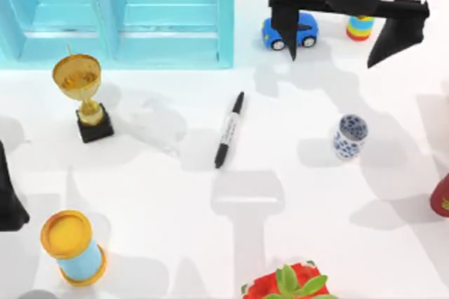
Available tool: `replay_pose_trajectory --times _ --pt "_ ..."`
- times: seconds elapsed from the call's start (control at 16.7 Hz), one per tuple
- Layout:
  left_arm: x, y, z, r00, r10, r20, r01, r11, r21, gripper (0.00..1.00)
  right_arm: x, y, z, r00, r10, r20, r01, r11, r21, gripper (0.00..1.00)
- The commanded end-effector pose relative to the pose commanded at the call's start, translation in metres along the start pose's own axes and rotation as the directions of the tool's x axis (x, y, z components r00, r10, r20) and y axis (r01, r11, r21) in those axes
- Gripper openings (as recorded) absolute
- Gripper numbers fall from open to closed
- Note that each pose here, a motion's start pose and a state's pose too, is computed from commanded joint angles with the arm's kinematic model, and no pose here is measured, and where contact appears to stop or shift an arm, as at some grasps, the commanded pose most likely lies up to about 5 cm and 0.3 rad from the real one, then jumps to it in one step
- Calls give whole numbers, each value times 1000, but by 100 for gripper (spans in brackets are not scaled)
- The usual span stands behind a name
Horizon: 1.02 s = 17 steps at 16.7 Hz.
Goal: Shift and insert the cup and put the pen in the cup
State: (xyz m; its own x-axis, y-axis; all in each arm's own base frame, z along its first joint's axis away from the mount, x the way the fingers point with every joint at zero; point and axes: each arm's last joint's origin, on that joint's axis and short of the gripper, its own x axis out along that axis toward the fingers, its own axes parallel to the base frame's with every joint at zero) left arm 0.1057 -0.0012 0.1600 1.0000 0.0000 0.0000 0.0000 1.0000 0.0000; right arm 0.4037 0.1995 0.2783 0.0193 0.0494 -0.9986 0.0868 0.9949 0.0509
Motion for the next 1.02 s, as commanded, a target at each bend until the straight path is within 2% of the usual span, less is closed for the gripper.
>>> replay_pose_trajectory --times 0.3,0.42,0.84,1.02 --pt "0 0 0 1000 0 0 0 1000 0 100 69 63 1 997 74 6 -74 987 143 100" --pt "0 0 0 1000 0 0 0 1000 0 100 90 82 -2 995 97 10 -97 979 177 100" --pt "0 0 0 1000 0 0 0 1000 0 100 99 88 -3 994 106 10 -106 976 193 100" --pt "0 0 0 1000 0 0 0 1000 0 100 124 93 -2 995 104 5 -103 976 190 100"
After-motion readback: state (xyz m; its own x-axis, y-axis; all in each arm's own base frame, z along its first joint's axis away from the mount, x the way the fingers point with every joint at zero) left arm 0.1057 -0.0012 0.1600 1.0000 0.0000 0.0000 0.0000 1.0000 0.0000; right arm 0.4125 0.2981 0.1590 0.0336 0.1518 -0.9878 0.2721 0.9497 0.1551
